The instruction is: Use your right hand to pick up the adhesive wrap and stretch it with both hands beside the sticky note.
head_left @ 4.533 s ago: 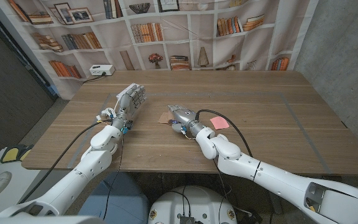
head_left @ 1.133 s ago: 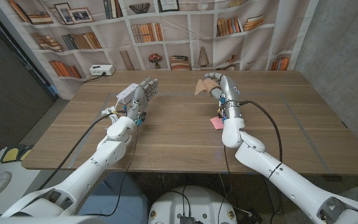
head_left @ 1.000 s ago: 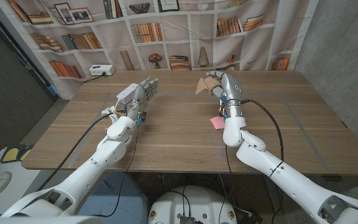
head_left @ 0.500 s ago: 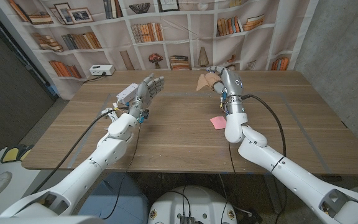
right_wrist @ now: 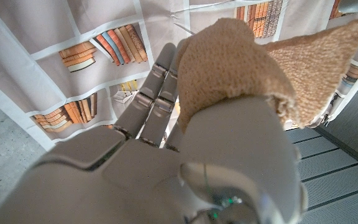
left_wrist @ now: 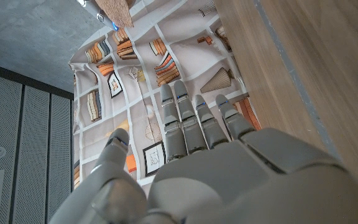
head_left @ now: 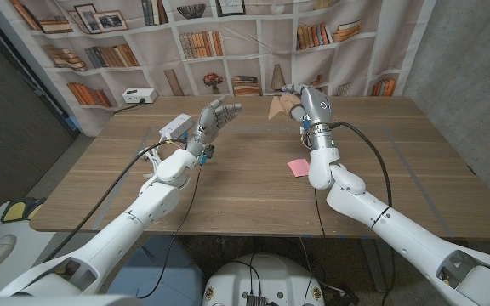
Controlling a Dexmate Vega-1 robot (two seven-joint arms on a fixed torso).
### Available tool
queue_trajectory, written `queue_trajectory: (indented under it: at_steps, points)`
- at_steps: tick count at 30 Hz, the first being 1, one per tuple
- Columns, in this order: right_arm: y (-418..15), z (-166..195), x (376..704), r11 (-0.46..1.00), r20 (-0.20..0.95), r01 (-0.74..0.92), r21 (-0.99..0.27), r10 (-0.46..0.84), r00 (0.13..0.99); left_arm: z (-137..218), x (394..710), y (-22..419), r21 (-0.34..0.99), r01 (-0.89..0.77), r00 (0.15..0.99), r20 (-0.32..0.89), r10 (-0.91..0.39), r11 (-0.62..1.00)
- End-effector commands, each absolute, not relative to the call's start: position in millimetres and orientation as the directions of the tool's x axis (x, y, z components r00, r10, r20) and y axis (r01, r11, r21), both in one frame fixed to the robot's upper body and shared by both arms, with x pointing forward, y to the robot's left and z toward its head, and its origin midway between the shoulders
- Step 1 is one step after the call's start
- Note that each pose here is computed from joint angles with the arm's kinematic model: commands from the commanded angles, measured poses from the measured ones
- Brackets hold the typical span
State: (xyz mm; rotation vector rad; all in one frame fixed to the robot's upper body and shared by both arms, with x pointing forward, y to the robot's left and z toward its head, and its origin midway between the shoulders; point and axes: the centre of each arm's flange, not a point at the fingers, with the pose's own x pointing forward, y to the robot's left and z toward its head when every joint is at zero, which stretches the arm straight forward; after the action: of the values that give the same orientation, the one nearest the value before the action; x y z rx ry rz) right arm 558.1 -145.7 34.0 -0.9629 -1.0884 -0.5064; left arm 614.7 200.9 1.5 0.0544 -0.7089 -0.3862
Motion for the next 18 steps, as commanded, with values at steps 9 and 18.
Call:
queue_trajectory:
  at_steps: [9,18]
  points:
    - [-144.6,44.5,552.9,0.502,0.918,0.777,-0.380,0.102,0.383,5.3,616.3,172.3,0.232,0.418,0.648,0.602,-0.467,0.878]
    - [-142.7,45.5,550.9,0.500,0.919,0.778,-0.380,0.111,0.377,8.6,620.3,171.4,0.239,0.426,0.636,0.607,-0.477,0.873]
